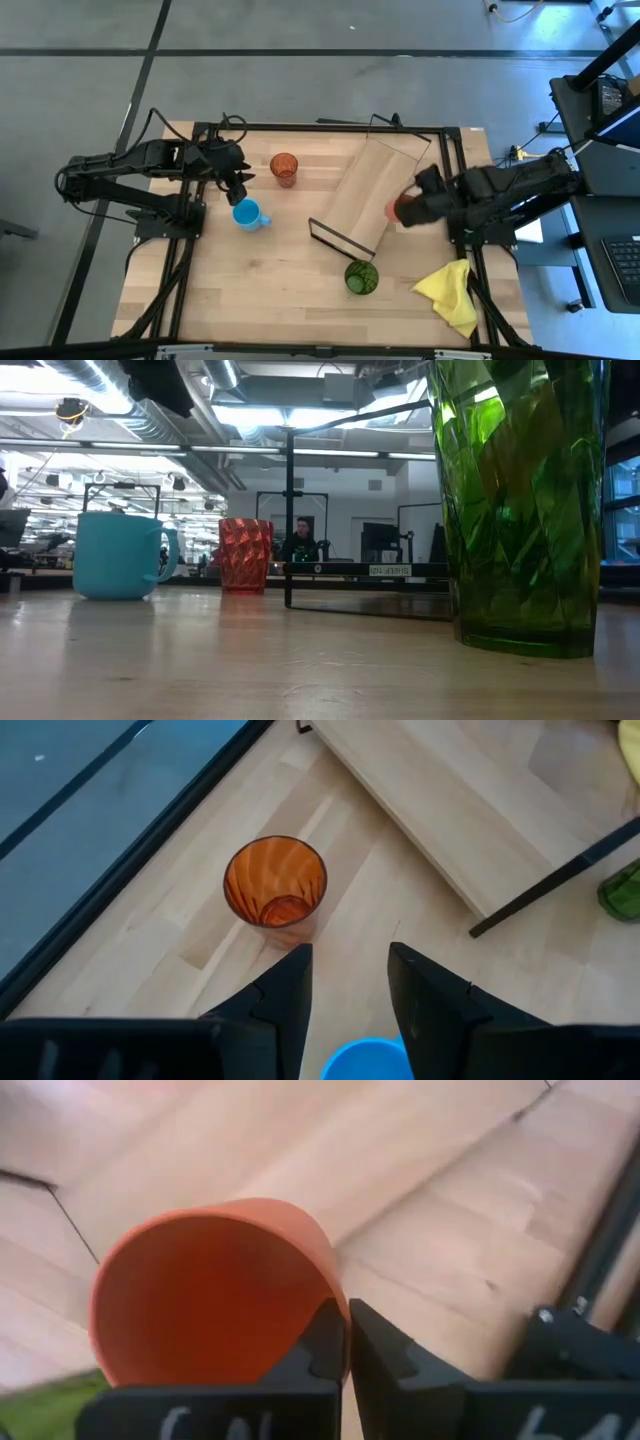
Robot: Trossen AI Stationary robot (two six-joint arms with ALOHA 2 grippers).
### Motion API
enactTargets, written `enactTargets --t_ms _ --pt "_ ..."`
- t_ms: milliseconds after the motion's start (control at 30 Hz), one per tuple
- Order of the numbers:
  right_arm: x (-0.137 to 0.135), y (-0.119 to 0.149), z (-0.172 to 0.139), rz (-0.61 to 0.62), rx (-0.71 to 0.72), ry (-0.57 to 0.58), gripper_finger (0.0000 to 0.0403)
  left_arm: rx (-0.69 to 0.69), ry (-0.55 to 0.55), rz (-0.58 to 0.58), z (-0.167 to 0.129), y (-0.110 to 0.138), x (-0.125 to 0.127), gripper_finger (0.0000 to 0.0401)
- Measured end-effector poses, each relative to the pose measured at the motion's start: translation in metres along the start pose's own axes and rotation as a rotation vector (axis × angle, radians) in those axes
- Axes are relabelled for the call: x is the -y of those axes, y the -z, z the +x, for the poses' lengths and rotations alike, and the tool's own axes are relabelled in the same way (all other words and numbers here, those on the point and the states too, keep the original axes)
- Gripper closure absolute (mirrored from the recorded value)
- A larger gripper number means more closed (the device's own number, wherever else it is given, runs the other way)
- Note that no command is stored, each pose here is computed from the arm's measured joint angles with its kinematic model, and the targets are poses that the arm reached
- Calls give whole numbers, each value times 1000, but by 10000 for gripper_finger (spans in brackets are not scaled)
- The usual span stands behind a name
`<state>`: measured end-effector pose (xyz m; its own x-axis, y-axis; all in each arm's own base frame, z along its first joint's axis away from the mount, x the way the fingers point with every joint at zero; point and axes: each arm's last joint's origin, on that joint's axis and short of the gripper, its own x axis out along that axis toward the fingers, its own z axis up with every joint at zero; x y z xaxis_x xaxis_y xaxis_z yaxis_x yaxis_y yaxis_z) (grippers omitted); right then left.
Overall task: Stack small to large cups/mugs on shelf
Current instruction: Put the orange cup on the shelf
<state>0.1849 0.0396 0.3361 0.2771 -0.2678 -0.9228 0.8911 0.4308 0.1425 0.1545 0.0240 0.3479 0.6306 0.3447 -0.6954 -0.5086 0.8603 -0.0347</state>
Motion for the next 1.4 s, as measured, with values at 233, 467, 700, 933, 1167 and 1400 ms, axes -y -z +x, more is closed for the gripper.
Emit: enactTargets --t_ms 233,467,700,933,1167,1400 --pt "-15 -33 26 -15 -86 -14 393 6 -26 -18 0 0 -1 274" --pt "-34 -57 60 -89 -140 -54 392 12 -45 -31 0 0 -1 274" --pt "-39 -73 87 -102 -208 -33 392 18 -60 -49 0 0 -2 274" --pt "-48 -81 97 -133 -245 -39 391 20 -66 -53 0 0 -2 274" --pt "-57 -80 114 -170 -311 -30 391 20 -67 -56 0 0 -2 274" --pt "-59 -81 116 -170 -303 -41 391 20 -67 -56 0 0 -2 274"
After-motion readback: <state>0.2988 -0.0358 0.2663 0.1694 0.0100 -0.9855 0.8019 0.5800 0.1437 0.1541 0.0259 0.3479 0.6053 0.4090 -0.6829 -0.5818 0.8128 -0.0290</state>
